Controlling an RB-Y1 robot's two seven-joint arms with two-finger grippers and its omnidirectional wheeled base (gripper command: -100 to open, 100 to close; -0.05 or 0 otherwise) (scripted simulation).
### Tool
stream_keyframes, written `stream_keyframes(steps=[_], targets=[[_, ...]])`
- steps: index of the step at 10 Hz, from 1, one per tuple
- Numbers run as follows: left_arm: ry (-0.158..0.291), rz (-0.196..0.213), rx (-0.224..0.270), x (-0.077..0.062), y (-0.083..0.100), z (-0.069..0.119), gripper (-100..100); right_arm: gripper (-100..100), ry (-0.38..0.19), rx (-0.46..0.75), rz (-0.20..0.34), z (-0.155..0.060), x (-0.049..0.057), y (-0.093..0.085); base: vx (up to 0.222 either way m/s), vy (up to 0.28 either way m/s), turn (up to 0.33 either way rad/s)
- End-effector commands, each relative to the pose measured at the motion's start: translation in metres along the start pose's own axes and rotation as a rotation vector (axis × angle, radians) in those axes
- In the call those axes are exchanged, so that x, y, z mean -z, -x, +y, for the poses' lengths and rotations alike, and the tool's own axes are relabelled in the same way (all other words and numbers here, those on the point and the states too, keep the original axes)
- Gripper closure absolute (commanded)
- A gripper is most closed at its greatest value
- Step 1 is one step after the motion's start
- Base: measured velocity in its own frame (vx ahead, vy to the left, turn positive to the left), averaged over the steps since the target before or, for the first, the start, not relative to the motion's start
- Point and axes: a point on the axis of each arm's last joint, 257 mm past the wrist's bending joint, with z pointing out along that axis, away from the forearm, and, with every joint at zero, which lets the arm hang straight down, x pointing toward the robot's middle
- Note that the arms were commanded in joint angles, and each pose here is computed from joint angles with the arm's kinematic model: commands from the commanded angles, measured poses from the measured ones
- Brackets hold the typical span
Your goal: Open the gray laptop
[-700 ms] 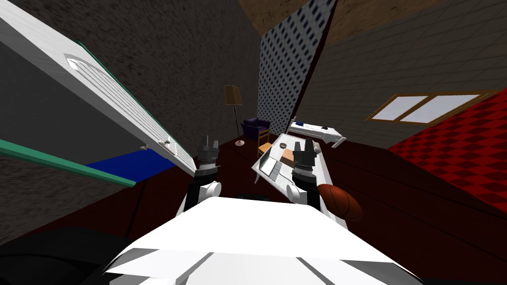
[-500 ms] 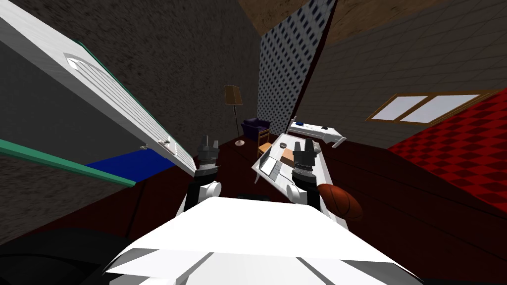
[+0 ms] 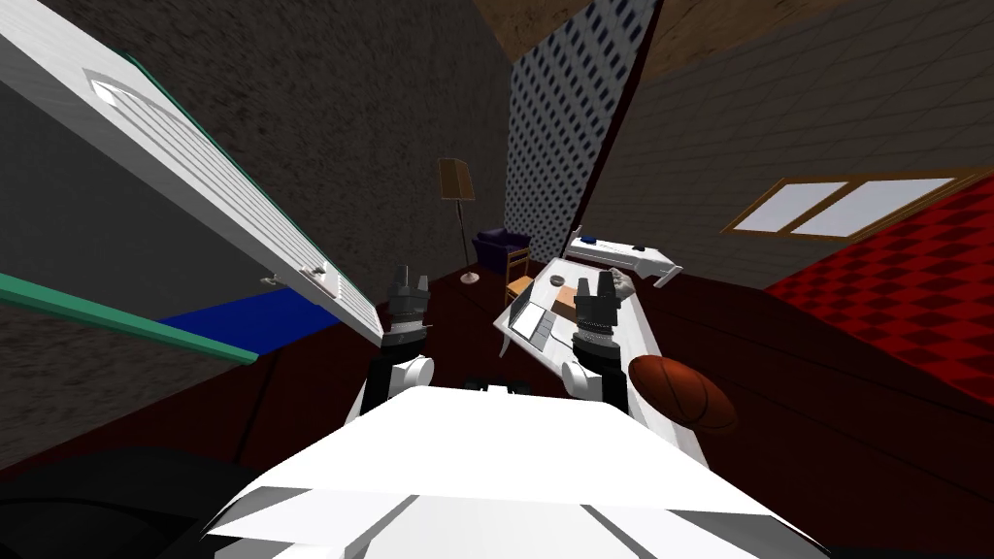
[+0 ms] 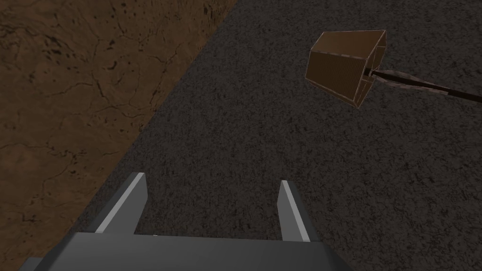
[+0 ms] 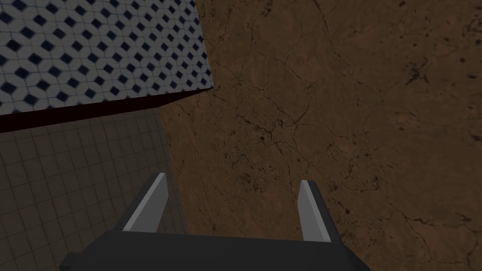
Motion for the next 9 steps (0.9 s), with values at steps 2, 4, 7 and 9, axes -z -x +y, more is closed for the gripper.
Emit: stream_keyframes(steps=[2, 4, 7, 9], targets=[[0.0, 0.0, 0.0, 0.0, 0.0, 0.0, 0, 0, 0.0, 0.0, 0.0, 0.0, 0.0, 0.0, 0.0, 0.0, 0.0], [0.001, 0.0, 0.0, 0.0, 0.0, 0.0, 0, -100, -0.022, 0.054, 0.044, -0.014, 0.008, -0.003, -0.008, 0.098, -0.114], [0.001, 0.0, 0.0, 0.0, 0.0, 0.0, 0, -100, -0.058, 0.14, 0.09, -0.036, 0.021, -0.004, 0.022, 0.161, -0.124], [0.001, 0.0, 0.0, 0.0, 0.0, 0.0, 0, -100, -0.09, 0.213, 0.119, -0.055, 0.032, -0.002, 0.044, 0.168, -0.167]])
